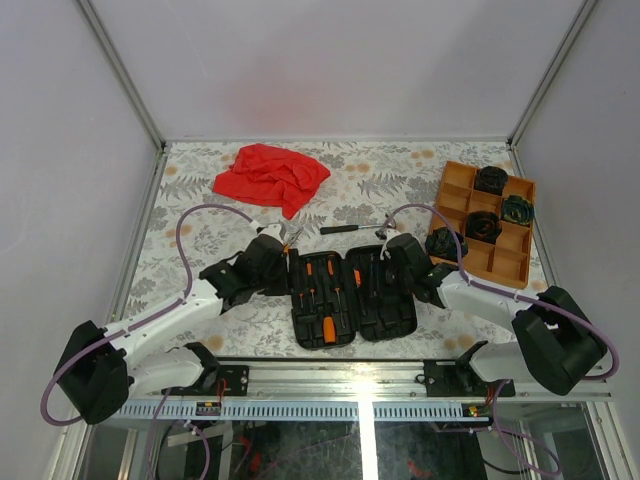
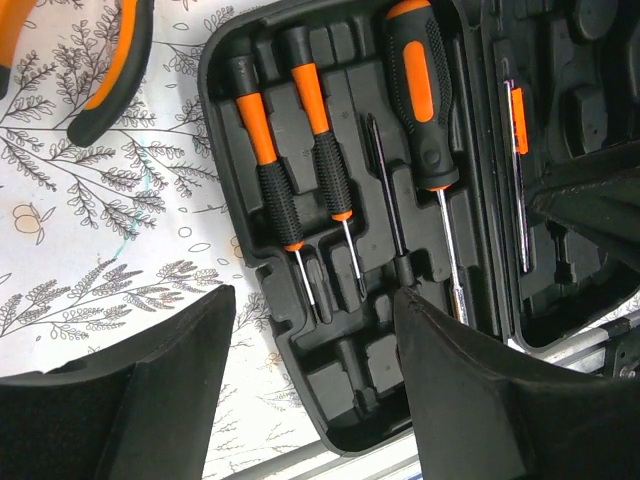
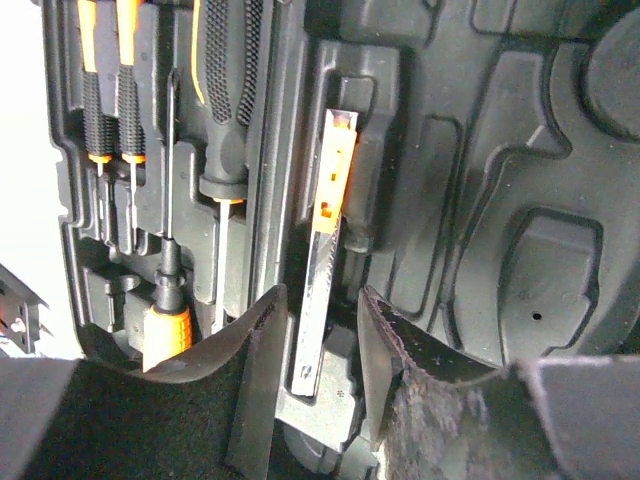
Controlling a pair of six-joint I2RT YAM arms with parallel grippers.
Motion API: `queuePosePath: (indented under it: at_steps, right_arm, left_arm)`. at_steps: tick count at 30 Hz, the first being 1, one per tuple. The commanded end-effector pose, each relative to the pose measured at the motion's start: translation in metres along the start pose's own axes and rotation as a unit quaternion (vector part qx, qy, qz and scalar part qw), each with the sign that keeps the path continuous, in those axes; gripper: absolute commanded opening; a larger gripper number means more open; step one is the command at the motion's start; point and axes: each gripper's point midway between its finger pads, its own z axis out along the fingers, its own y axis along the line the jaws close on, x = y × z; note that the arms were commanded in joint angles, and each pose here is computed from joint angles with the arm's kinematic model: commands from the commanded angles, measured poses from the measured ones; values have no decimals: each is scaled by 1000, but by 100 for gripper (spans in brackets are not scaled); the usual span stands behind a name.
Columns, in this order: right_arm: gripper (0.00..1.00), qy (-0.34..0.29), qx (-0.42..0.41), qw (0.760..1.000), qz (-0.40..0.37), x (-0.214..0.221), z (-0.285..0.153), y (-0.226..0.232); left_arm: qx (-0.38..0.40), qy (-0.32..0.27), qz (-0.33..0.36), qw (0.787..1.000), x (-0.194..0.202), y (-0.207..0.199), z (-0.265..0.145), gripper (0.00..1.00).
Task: Sort the tools into containers
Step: Adjust the utility knife in the storage box.
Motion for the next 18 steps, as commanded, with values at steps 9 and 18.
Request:
queuePosePath:
  at_steps: [9, 18]
  right_arm:
    - [38, -9, -15, 1000, -5, -9, 6, 4]
    - [35, 6, -9, 1000, 0, -2, 13, -1]
  left_arm:
    - [14, -24, 1, 1000, -7, -12, 6, 63]
    - [13, -23, 4, 1000, -6, -12, 6, 62]
